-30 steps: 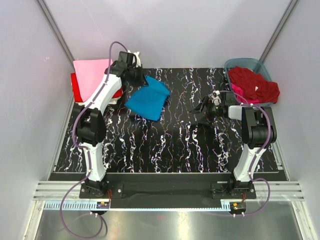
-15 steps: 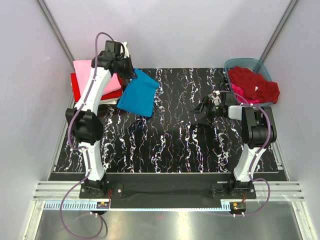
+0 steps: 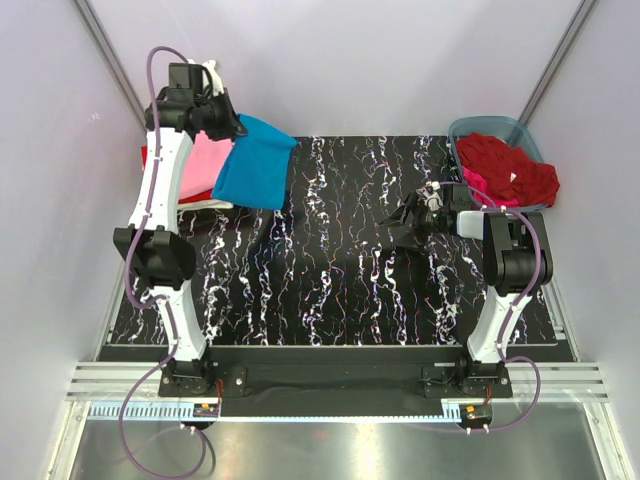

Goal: Fold and stack the t-shirts
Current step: Neatly place the folded tshirt to the corner

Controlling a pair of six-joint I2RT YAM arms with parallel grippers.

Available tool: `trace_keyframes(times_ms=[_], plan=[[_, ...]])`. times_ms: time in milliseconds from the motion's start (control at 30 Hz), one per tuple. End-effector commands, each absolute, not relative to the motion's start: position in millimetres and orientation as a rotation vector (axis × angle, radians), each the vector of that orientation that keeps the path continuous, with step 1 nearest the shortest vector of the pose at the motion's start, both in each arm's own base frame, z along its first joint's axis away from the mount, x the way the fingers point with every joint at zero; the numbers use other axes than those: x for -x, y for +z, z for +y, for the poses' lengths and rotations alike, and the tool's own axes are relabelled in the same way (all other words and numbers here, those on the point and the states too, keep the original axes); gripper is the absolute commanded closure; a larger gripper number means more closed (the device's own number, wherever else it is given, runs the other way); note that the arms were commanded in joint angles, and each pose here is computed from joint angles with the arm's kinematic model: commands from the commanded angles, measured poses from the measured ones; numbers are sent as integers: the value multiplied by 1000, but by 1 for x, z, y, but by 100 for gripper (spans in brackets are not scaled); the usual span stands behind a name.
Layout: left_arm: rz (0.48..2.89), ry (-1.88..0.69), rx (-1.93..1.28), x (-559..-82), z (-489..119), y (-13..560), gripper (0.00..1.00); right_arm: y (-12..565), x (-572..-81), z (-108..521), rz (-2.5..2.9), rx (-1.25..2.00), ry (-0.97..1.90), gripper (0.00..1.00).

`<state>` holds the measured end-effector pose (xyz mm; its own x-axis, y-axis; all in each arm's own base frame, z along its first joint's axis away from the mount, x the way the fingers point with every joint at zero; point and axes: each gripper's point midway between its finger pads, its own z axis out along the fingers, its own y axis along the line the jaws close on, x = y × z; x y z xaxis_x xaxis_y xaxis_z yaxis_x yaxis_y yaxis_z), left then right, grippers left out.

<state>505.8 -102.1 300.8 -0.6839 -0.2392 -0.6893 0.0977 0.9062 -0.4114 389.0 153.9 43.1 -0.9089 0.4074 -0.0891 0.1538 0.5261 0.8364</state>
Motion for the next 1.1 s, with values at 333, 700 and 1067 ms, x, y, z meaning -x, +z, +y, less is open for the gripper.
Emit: trace_keyframes(times_ms=[333,700,1067], plan=[[1919,-644,131,-503,-66,424,100,12,-387,147,2572,-529,1250,7],[1870,-636,195,-503,-37,436,100,11,-388,147,2574,-529,1256,7],[1797,-685,247,-512,-11,450,100,11,-389,147,2573,-532,1268,7]])
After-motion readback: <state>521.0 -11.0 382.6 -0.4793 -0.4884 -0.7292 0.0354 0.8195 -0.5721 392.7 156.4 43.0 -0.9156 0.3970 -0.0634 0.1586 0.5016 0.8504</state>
